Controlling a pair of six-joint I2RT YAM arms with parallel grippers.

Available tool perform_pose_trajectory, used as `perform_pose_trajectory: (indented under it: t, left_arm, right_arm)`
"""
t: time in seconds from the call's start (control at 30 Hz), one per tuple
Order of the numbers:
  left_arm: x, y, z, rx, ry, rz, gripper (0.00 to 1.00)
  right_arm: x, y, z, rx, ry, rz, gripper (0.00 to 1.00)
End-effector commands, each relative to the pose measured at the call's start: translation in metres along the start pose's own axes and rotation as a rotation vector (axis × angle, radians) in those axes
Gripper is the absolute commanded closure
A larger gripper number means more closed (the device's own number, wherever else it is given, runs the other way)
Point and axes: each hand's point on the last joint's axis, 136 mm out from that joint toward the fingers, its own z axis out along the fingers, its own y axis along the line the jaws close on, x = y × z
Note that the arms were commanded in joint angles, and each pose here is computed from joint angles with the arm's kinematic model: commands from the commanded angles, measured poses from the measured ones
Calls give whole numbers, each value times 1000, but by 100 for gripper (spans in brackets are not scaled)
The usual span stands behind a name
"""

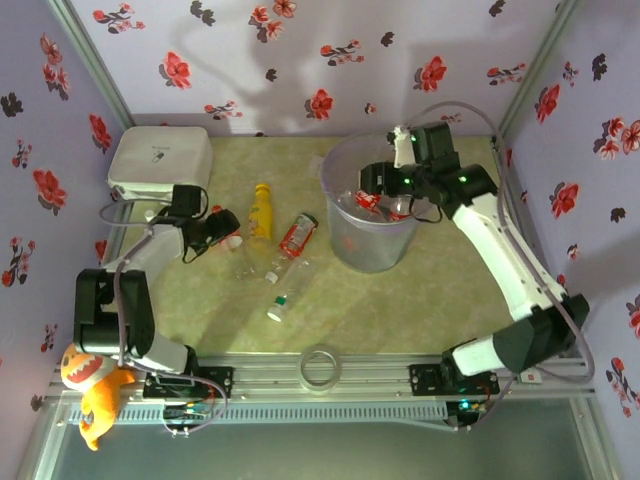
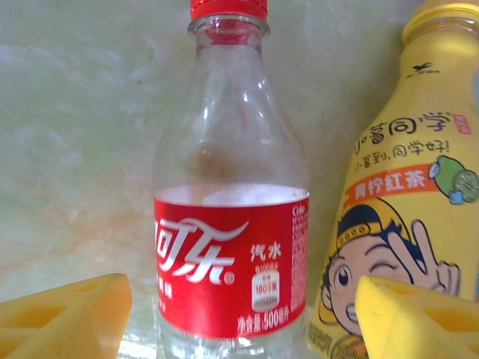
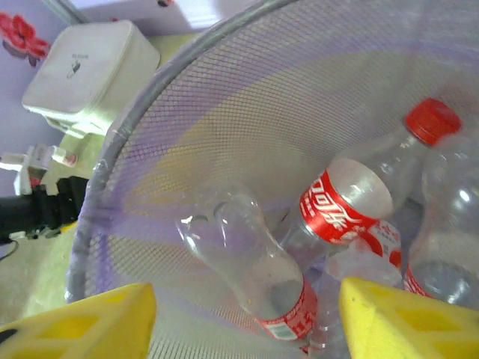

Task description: Put the plastic bottles in the bin

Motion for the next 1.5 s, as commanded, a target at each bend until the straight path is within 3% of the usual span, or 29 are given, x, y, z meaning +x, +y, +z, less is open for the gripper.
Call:
perform_pose_trajectory:
  t: [0.0,0.23,0.4,0.53,0.67,1.1,1.47]
  left_arm:
    - [-12,0,9,-54,-34,50,22]
    - [-16,2,26,-96,-33,55,41]
    - [-14,4,34,-108,-25,54,42]
    - [-10,8,42,-120,-4,57,37]
    - [-15,5,34,-112,-27,55,47]
    - [-55,-40,-74,4,-181,133,49]
    - [-52,-140,-182,536,-253,104,48]
  right_arm:
    - [12,-14,-15,63,-20,39,29]
    - [30,-14,-43,60,-59,78,25]
    - [38,-18,-52,78,-71,77,25]
    - [37,-20,-54,91,-73,74,23]
    - [32,-19,-56,92,-80,67,23]
    - [-1,10,-48,33,-82,-5,23]
    - [-12,129,14,-274,30,-118,23]
